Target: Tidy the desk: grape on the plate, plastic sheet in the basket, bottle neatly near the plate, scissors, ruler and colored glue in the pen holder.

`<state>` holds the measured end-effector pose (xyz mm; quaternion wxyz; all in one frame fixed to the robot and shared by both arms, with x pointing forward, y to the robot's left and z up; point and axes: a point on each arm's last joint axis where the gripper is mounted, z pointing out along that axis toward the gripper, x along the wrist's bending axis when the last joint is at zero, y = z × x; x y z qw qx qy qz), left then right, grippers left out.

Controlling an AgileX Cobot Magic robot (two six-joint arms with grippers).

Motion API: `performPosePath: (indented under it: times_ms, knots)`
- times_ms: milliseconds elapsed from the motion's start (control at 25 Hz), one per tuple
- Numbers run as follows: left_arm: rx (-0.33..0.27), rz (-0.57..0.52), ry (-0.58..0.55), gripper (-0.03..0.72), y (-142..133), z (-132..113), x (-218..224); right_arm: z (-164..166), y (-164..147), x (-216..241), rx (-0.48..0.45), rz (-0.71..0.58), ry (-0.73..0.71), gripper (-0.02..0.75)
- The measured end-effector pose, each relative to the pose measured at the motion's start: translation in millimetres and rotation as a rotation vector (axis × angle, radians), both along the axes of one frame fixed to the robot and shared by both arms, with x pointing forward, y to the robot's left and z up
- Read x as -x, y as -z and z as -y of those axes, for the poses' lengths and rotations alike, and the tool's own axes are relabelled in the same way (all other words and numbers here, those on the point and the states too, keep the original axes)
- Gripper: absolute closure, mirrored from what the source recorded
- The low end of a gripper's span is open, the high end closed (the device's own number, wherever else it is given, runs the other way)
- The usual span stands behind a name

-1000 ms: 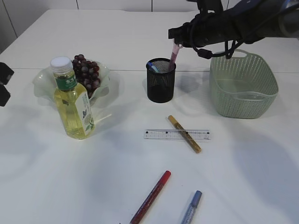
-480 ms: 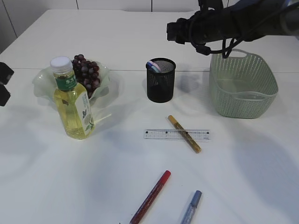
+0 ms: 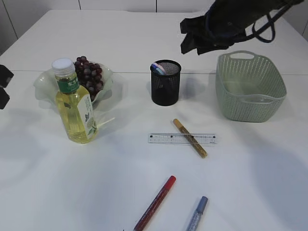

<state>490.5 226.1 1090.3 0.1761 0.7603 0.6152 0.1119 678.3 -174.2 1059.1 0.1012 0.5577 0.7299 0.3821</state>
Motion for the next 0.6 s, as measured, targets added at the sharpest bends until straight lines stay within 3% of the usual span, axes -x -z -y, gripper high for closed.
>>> performPosePath:
  times_ms: [120,360,600]
  knots:
    - [0.0,0.0,0.0,0.671,0.0,0.0,0.0,8.2,-11.7,14.9,0.089,-0.063,0.001,0.353]
    - [0.001,0.002,0.0,0.671,-0.1,0.0,-0.2,20.2,-49.6,46.2,0.241,-0.058,-0.034,0.353]
    - [0.016,0.055,-0.001,0.649,-2.2,1.3,-4.5,0.9,-47.8,67.7,0.43,-0.127,-0.165,0.353]
